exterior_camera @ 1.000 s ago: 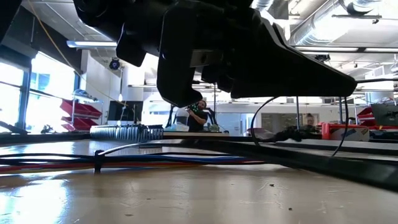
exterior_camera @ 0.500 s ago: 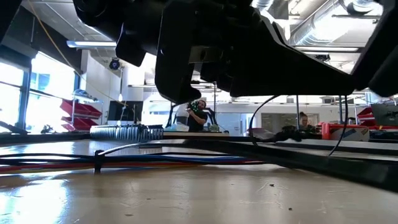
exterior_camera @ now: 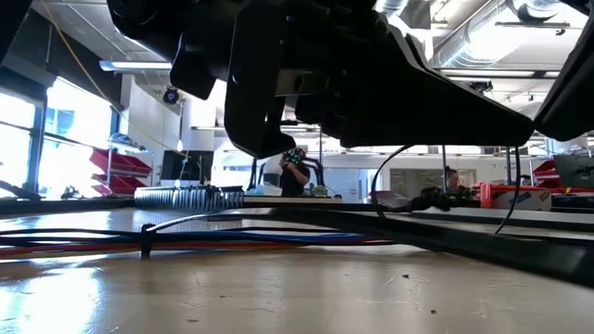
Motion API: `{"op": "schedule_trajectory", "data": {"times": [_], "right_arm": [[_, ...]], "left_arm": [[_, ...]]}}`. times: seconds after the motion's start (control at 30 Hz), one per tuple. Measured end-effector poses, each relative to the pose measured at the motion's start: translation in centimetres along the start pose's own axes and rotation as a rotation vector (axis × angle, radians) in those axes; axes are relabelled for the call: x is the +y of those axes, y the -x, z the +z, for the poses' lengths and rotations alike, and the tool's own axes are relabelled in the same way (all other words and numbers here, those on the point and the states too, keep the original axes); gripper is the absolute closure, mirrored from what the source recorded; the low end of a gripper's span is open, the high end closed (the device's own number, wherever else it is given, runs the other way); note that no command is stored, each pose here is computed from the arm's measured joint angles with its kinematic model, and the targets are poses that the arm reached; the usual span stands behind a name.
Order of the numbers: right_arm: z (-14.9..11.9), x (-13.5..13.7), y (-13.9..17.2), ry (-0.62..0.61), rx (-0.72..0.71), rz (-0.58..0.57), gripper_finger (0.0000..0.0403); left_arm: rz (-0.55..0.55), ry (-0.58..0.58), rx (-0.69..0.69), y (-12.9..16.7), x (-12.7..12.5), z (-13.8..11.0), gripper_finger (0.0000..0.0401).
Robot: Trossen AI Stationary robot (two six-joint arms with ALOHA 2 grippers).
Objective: Ziptie cables
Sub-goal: Wrap the cable wires with the black zip tie
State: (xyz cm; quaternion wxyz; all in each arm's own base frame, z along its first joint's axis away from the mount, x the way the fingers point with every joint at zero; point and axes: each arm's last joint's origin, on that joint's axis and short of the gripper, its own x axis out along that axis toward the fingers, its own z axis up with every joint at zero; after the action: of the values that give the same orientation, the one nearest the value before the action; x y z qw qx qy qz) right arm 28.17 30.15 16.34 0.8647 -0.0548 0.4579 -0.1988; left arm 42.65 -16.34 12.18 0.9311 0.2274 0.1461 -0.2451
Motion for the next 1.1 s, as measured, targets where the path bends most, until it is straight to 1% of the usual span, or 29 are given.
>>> {"op": "schedule_trajectory", "data": {"times": [0.1, 0.23, 0.4, 0.6, 0.67, 0.7, 0.8, 0.9, 1.0, 1.1], "right_arm": [[-0.1, -0.1, 0.0, -0.055, 0.013, -0.005, 0.0397], [-1.0, 0.1, 0.7, -0.107, 0.038, -0.002, 0.0401], [-3.0, 0.8, 2.4, -0.175, 0.046, 0.008, 0.0403], [-6.4, 1.4, 5.1, -0.276, 0.110, 0.016, 0.0402], [-7.3, 1.5, 5.8, -0.289, 0.099, 0.025, 0.0402], [-7.5, 1.7, 6.1, -0.292, 0.069, 0.040, 0.0403], [-7.1, 2.5, 6.3, -0.278, -0.096, 0.095, 0.0399], [-5.5, 3.1, 5.7, -0.192, -0.226, 0.123, 0.0379], [-3.6, 2.9, 4.3, -0.095, -0.243, 0.094, 0.0339], [-1.9, 2.0, 2.7, -0.026, -0.220, 0.034, 0.0292]], "left_arm": [[0.004, 0.000, 0.002, 0.0, 0.0, 0.1, 0.0400], [0.004, 0.000, 0.014, 0.5, 0.2, 0.6, 0.0400], [0.000, 0.002, 0.040, 1.1, 0.6, 1.2, 0.0400], [0.009, 0.004, 0.116, 1.2, 0.4, 0.6, 0.0400], [0.008, 0.004, 0.122, 1.2, 0.4, 0.5, 0.0400], [0.007, 0.004, 0.124, 1.2, 0.4, 0.5, 0.0400], [0.007, 0.004, 0.123, 1.2, 0.4, 0.5, 0.0400], [0.009, 0.004, 0.117, 1.2, 0.4, 0.6, 0.0400], [0.009, 0.012, 0.119, 1.2, 0.4, 0.6, 0.0400], [0.009, 0.012, 0.118, 1.2, 0.4, 0.6, 0.0400]]}}
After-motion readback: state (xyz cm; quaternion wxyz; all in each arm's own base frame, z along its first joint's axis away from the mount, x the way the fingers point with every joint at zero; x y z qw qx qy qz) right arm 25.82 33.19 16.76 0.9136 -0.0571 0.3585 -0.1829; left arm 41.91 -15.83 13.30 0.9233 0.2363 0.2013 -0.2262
